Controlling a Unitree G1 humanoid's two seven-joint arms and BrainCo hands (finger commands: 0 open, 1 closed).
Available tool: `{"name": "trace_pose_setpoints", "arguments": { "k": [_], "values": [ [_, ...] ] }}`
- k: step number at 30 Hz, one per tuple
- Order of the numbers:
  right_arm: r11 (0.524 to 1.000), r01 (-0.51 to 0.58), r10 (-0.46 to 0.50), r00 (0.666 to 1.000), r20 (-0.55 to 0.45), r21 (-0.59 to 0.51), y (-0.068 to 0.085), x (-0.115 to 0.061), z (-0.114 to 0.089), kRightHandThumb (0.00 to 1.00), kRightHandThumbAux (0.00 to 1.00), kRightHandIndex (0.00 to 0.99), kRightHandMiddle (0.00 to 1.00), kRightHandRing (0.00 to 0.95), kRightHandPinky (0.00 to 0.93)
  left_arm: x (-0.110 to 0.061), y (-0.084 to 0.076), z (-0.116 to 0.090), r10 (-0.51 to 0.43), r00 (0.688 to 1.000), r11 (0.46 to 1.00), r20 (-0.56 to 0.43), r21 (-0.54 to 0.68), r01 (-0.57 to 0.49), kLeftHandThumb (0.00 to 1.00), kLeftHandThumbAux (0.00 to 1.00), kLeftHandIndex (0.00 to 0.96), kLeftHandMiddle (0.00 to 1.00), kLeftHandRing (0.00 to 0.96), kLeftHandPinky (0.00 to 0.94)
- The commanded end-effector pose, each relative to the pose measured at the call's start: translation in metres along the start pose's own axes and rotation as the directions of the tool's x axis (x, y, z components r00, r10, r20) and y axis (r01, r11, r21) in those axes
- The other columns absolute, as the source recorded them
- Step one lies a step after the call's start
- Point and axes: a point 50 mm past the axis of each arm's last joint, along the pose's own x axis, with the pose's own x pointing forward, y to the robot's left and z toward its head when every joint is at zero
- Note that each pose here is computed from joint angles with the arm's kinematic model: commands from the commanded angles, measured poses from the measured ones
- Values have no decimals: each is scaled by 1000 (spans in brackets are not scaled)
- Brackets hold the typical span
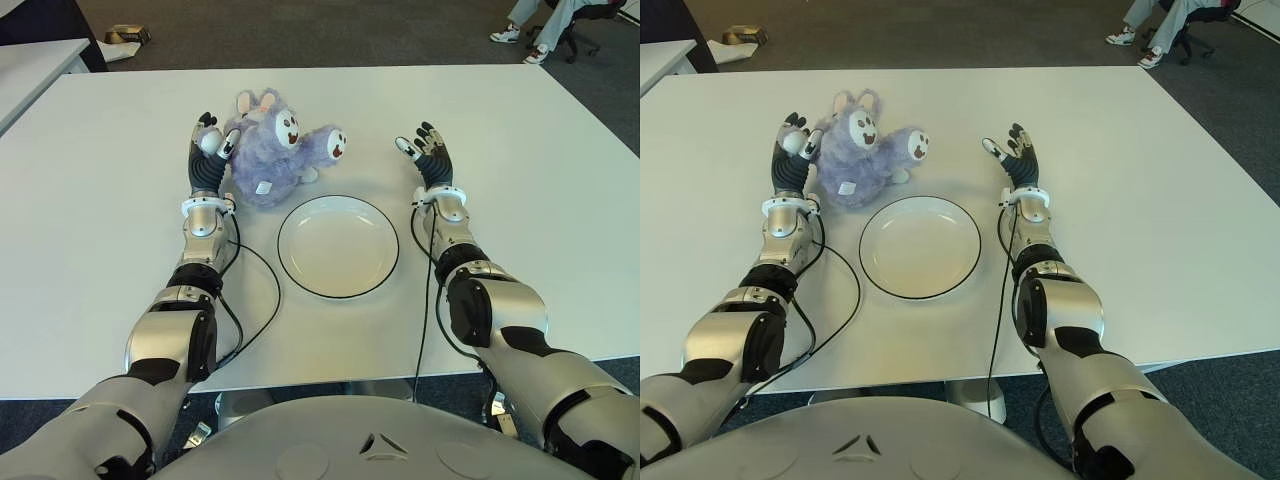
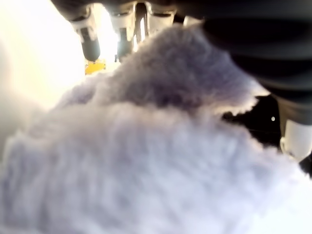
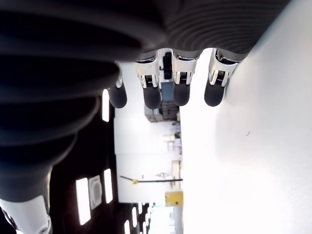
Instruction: Put the doll into the plate.
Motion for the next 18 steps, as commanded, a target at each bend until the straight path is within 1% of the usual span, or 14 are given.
{"name": "trace_pose_setpoints", "arguments": {
  "k": [1,18],
  "values": [
    [1000,8,-2,981,-193,28,1,-23,-47,63,662,16,44,33,22,-43,7,-53,9,977,1000,-215,22,-4,0,500,0,99,81,39],
    [999,9,-1,982,-191,43,0,-23,-47,62,662,20,43,32,23,-43,7,-52,4,977,1000,-211,24,1,0,495,0,98,82,48]
  ]
}}
